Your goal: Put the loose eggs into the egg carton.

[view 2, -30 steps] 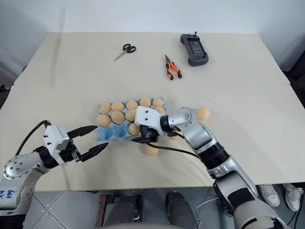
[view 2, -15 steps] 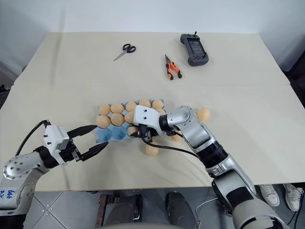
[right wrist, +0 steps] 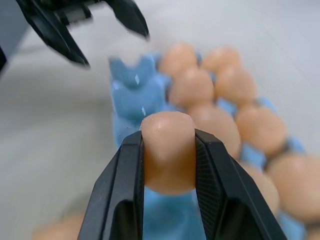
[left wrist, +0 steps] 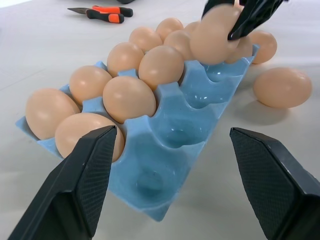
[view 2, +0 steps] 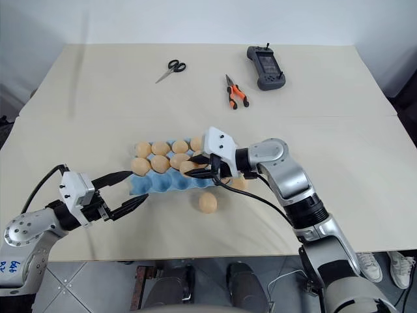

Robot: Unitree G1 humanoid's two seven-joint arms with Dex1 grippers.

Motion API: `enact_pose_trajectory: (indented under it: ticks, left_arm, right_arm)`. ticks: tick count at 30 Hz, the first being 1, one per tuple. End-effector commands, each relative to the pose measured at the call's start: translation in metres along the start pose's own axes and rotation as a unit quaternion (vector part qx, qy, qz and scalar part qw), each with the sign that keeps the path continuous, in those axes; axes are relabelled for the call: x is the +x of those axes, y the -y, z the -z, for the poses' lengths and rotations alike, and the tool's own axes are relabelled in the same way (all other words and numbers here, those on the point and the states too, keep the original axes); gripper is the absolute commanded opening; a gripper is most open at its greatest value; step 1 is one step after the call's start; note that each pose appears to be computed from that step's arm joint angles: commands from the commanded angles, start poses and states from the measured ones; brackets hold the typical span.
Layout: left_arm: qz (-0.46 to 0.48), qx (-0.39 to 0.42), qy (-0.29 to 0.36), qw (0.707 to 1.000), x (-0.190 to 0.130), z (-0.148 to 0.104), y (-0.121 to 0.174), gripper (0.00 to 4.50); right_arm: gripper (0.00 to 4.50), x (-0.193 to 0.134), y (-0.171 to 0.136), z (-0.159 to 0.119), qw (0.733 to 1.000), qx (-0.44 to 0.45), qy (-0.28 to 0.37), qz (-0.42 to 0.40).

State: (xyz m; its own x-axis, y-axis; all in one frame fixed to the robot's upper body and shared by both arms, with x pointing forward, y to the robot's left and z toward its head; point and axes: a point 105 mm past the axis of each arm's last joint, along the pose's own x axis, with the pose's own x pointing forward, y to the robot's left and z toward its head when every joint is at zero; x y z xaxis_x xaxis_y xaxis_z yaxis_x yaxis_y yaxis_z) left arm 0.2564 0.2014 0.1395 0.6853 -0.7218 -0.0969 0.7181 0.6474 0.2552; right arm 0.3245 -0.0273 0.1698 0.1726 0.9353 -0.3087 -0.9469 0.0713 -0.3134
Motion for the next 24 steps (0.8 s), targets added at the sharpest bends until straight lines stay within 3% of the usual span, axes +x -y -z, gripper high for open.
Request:
enact_pose_trajectory:
  ticks: [1, 4, 5, 13, 18, 24]
  left_arm:
    - [0.003, 0.016, 0.017, 1.0, 0.0, -0.012, 0.0, 3.85]
    - [0.005, 0.017, 0.016, 1.0, 0.0, -0.012, -0.001, 3.85]
    - [0.005, 0.017, 0.016, 1.0, 0.0, -0.012, -0.001, 3.85]
    - [0.012, 0.018, 0.017, 1.0, 0.003, -0.012, 0.0, 3.85]
    - [0.026, 0.012, 0.021, 0.999, 0.01, -0.014, 0.002, 3.85]
    - [0.062, 0.011, 0.021, 0.998, 0.024, -0.01, 0.009, 3.85]
  right_arm:
    - [1.0, -0.004, 0.0, 0.001, 1.0, -0.014, -0.007, 0.003]
    - [1.0, -0.004, -0.005, 0.005, 1.0, -0.011, -0.017, -0.009]
    - [1.7, -0.004, -0.005, 0.005, 1.0, -0.011, -0.017, -0.01]
    - [4.46, -0.008, -0.004, 0.002, 1.0, -0.015, -0.011, 0.002]
    - [4.48, -0.053, -0.006, -0.017, 0.995, -0.011, 0.071, 0.068]
    - [4.48, -0.125, -0.011, 0.026, 0.972, 0.023, 0.041, 0.228]
